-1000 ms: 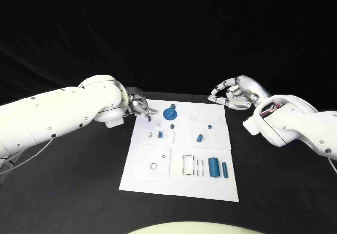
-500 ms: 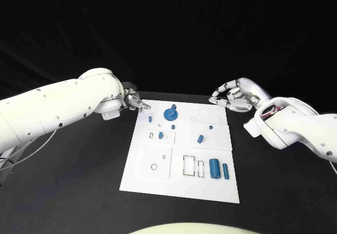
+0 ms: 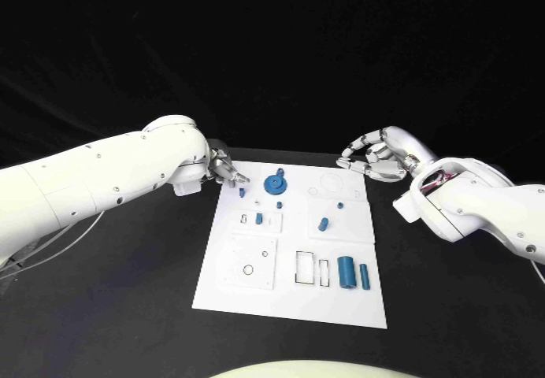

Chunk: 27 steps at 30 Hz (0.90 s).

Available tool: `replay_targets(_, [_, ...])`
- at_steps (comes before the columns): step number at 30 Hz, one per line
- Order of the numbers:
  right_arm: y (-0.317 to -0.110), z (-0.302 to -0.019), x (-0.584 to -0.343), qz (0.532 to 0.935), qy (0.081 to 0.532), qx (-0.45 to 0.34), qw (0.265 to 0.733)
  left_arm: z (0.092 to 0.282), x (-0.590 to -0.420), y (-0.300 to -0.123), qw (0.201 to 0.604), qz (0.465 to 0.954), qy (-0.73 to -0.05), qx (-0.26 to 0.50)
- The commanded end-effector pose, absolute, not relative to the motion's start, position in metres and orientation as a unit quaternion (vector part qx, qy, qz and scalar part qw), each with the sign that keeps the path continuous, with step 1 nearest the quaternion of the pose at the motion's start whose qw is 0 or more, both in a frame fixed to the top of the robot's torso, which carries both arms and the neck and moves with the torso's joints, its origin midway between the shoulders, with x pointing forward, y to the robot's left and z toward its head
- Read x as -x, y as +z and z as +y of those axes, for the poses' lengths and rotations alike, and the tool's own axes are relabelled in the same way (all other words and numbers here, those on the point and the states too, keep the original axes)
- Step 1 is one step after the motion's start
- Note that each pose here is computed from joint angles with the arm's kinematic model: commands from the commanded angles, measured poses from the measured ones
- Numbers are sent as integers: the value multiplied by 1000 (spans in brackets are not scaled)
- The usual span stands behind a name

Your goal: Assemble the parts on the task board

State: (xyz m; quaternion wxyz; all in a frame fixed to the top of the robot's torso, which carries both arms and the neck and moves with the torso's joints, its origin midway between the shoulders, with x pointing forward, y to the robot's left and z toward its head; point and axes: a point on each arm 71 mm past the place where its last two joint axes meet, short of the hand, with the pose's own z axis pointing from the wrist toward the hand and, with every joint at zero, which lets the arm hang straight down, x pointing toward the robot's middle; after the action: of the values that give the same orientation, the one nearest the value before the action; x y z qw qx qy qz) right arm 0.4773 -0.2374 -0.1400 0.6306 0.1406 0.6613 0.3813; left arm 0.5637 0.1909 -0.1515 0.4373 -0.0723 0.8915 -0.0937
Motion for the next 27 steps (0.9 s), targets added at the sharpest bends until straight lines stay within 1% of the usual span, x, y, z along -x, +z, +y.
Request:
replay_targets(1, [-140,-236,-477,663,384,-135,628,187,-563,-155,423,898,-102,59])
replay_targets(11, [-141,-234,-477,663,385,-134,628,183,-564,-161,414,903,-99,53])
replay_targets(27, [-141,-233,-477,663,386,-133,627,180,-563,-163,408,906,-105,51])
